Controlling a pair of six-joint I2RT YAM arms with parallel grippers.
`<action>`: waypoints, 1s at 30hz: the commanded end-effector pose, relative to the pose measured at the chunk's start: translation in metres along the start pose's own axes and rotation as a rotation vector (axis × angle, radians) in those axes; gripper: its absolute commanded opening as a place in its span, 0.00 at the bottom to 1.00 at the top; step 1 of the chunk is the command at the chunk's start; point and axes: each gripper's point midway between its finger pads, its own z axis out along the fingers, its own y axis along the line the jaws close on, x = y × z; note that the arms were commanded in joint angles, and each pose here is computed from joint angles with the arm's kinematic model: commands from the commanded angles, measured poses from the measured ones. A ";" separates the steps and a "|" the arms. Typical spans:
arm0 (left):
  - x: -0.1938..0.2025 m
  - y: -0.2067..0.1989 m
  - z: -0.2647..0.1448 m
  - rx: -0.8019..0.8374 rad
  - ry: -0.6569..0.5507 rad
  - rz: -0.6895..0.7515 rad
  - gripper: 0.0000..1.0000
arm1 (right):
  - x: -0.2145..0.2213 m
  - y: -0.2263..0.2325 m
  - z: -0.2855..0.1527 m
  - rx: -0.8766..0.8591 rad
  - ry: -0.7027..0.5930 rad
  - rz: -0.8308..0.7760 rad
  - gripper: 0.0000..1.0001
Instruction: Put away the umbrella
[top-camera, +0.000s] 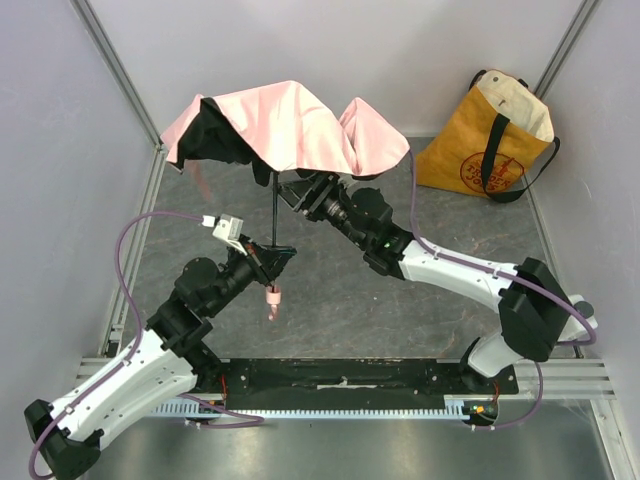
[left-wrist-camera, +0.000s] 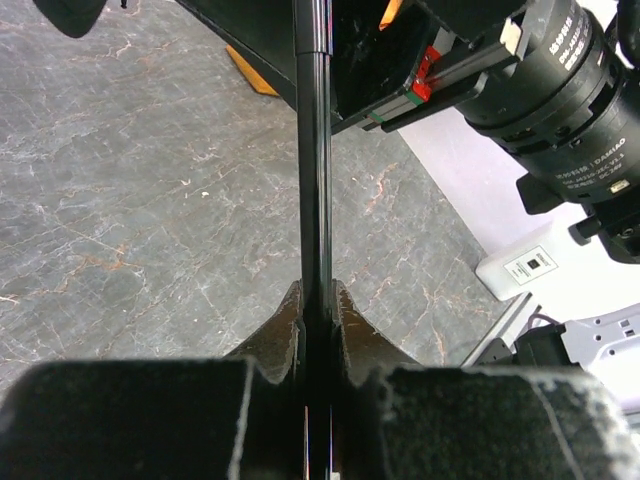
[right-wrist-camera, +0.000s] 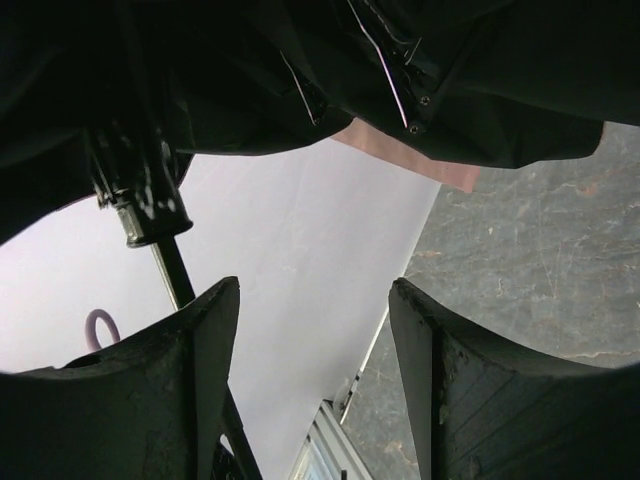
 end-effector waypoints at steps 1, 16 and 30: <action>-0.030 -0.021 -0.004 0.059 -0.073 -0.006 0.02 | -0.030 0.056 -0.022 -0.203 -0.106 0.024 0.70; -0.026 0.026 0.003 -0.195 -0.022 0.116 0.02 | -0.036 0.038 0.022 0.086 -0.101 -0.155 0.73; -0.042 0.021 0.009 -0.190 -0.060 0.165 0.02 | -0.016 -0.003 0.014 0.429 -0.092 -0.349 0.59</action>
